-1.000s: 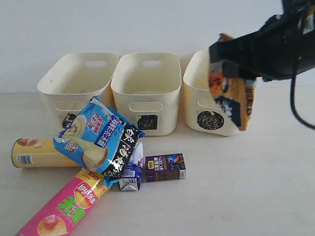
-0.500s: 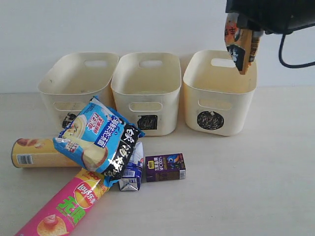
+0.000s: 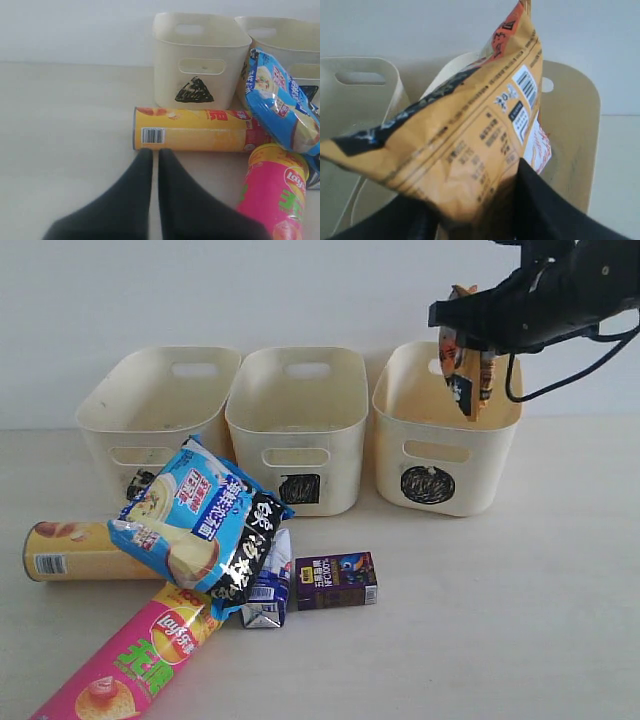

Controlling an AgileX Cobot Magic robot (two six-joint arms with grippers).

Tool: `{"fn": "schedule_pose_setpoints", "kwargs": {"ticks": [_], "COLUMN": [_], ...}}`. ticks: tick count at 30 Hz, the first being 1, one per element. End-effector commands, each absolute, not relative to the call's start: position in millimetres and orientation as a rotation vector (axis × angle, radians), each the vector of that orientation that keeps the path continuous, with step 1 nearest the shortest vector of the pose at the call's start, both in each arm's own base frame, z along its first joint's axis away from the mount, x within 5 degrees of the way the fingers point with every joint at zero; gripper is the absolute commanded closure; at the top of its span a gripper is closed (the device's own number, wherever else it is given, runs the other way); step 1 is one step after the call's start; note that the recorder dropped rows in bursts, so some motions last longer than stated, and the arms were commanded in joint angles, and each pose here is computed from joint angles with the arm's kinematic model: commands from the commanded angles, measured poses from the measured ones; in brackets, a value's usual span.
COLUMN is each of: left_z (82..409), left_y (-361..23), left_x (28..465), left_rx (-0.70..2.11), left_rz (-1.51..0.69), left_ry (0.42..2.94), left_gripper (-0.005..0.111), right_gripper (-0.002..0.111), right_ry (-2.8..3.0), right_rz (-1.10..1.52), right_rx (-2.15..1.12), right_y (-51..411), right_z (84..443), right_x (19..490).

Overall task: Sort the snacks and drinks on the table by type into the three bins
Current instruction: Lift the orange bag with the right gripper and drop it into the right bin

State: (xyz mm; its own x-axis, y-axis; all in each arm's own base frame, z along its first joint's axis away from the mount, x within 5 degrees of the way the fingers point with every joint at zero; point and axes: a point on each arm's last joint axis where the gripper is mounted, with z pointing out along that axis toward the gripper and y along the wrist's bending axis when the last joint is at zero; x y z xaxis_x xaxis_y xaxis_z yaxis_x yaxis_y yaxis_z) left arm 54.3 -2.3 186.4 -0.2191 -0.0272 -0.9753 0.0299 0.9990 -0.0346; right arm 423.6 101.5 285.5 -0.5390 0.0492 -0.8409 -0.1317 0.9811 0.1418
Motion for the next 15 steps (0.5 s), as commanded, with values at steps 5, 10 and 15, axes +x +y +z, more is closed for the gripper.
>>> {"fn": "schedule_pose_setpoints", "kwargs": {"ticks": [5, 10, 15], "left_z": [186, 186, 186], "left_y": [-3, -3, -3], "left_x": [54, 54, 54], "left_rx": [-0.002, -0.002, -0.002], "left_rz": [-0.059, -0.059, -0.059], "left_ry": [1.788, 1.788, 1.788], "left_gripper": [0.102, 0.102, 0.102], "right_gripper": [0.087, 0.054, 0.025], "right_ry": [2.085, 2.119, 2.136], "right_rz": [0.217, 0.238, 0.241], "right_rx": [-0.082, -0.051, -0.045], "right_y": [105, 108, 108], "right_z": [267, 252, 247], "right_x": [453, 463, 463]}}
